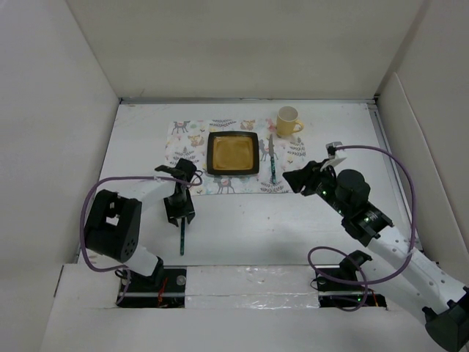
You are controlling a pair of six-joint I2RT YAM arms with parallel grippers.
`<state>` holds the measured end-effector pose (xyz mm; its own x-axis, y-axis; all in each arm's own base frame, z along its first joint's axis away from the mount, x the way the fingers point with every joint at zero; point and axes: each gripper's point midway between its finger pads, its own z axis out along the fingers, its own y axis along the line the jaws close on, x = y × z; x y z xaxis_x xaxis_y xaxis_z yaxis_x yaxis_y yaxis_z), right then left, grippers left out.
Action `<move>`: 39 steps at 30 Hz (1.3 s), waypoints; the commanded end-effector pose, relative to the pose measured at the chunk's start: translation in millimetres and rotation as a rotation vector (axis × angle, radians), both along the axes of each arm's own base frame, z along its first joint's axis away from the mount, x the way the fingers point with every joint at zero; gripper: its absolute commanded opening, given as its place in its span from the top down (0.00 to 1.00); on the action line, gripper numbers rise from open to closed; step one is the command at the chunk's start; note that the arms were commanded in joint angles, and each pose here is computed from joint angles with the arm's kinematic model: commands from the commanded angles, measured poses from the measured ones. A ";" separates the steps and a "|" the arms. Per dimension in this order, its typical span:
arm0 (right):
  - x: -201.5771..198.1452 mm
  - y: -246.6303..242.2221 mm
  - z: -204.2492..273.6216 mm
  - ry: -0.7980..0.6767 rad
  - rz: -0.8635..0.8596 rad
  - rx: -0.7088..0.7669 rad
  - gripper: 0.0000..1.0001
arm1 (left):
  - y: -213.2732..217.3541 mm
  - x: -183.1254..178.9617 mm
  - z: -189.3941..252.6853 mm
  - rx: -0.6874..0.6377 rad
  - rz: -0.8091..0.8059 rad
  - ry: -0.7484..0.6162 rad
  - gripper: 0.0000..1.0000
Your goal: Set the dinner table for one person
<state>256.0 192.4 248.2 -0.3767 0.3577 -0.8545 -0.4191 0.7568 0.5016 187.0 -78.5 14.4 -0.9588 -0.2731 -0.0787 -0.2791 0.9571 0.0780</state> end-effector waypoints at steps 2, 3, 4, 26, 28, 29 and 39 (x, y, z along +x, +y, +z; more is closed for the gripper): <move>4.1 -7.6 16.8 -0.044 -0.009 0.012 0.52 | -8.8 -5.2 -12.9 -0.001 -0.040 0.053 0.73; 5.2 -11.2 16.7 -0.044 -0.023 0.012 0.52 | -10.7 -7.1 -16.6 -0.012 -0.036 0.063 0.86; 7.1 -15.2 16.6 -0.045 -0.040 0.013 0.52 | -12.0 -6.8 -16.6 -0.018 -0.036 0.064 0.92; 9.6 5.3 -3.4 0.002 0.056 0.000 0.53 | -57.7 188.3 122.6 -0.102 -0.188 -0.506 1.00; 9.2 2.7 -3.5 -0.002 0.044 0.000 0.53 | -52.3 213.3 134.7 -0.042 -0.202 -0.520 1.00; 9.5 1.3 -3.2 -0.005 0.036 0.001 0.53 | -49.5 220.1 114.8 0.003 -0.216 -0.459 1.00; 11.1 0.0 -4.7 -0.008 0.023 0.006 0.53 | -20.6 274.5 99.2 0.168 -0.273 -0.373 1.00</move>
<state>262.9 190.3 229.2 -0.4291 0.3363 -0.8383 -0.4108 0.7539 0.5127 455.9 -125.4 82.6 -0.9044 0.0094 -0.4267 -0.0503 0.9904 0.1285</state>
